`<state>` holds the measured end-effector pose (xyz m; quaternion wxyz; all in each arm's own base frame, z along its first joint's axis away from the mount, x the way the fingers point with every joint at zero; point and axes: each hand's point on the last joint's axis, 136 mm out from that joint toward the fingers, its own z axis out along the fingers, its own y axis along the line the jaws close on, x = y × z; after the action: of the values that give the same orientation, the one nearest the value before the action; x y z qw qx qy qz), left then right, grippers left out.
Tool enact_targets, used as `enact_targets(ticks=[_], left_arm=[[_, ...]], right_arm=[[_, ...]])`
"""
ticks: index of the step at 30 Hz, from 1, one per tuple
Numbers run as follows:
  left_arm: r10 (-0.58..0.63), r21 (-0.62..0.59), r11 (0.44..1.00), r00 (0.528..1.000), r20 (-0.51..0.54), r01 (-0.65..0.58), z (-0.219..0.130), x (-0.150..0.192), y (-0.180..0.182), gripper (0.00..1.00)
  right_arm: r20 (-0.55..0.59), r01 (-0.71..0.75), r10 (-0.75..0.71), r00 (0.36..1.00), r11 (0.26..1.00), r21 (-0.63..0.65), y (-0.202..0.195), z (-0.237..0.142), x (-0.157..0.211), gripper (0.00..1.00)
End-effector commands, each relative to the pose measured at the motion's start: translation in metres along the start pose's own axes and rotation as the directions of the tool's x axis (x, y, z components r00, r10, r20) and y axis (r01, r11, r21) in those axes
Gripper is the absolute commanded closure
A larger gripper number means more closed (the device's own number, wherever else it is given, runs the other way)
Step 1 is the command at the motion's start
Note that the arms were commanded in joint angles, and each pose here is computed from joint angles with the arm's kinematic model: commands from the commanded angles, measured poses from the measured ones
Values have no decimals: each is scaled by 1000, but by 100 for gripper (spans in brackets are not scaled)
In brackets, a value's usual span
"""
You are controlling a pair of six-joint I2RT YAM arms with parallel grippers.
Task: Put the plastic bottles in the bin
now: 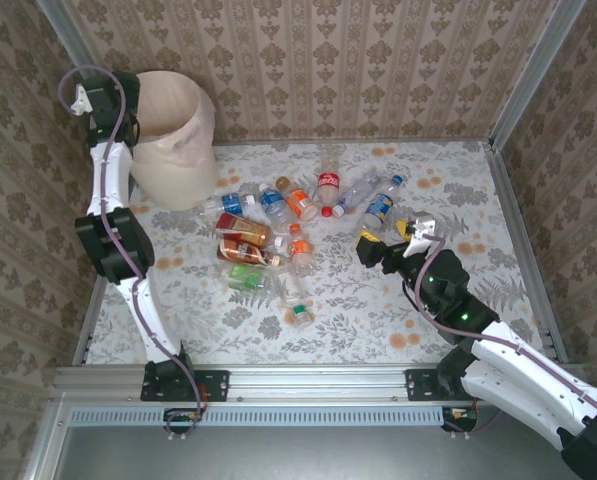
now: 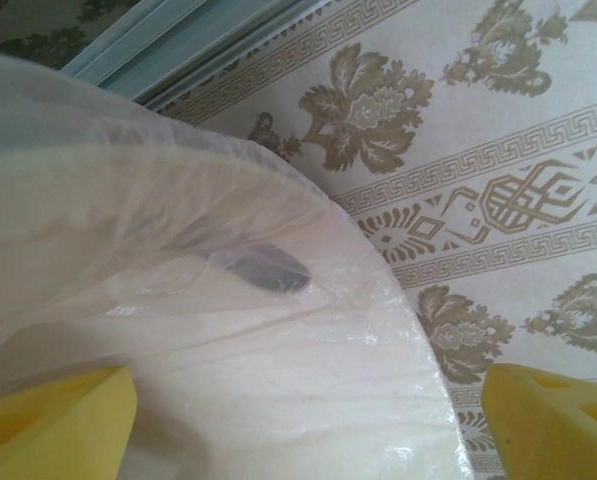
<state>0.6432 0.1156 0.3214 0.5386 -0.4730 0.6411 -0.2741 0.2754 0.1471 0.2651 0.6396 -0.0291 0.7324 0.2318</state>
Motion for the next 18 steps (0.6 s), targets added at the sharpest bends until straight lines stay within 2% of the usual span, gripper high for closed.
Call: enact_targets(ticks=[1, 5, 10, 18], left_arm=[[49, 40, 998, 997, 58, -51, -36, -18, -38, 5], [104, 22, 994, 991, 89, -107, -54, -23, -45, 0], [204, 34, 978, 974, 103, -208, -85, -22, -65, 0], [402, 114, 905, 912, 81, -409, -150, 15, -96, 0]], right_arm=[[7, -16, 15, 1000, 1000, 23, -6, -2, 2, 0], [4, -17, 17, 1000, 999, 28, -7, -2, 5, 0], [6, -18, 18, 1000, 999, 34, -8, -1, 6, 1], [-10, -27, 28, 1000, 999, 47, -12, 7, 14, 0]])
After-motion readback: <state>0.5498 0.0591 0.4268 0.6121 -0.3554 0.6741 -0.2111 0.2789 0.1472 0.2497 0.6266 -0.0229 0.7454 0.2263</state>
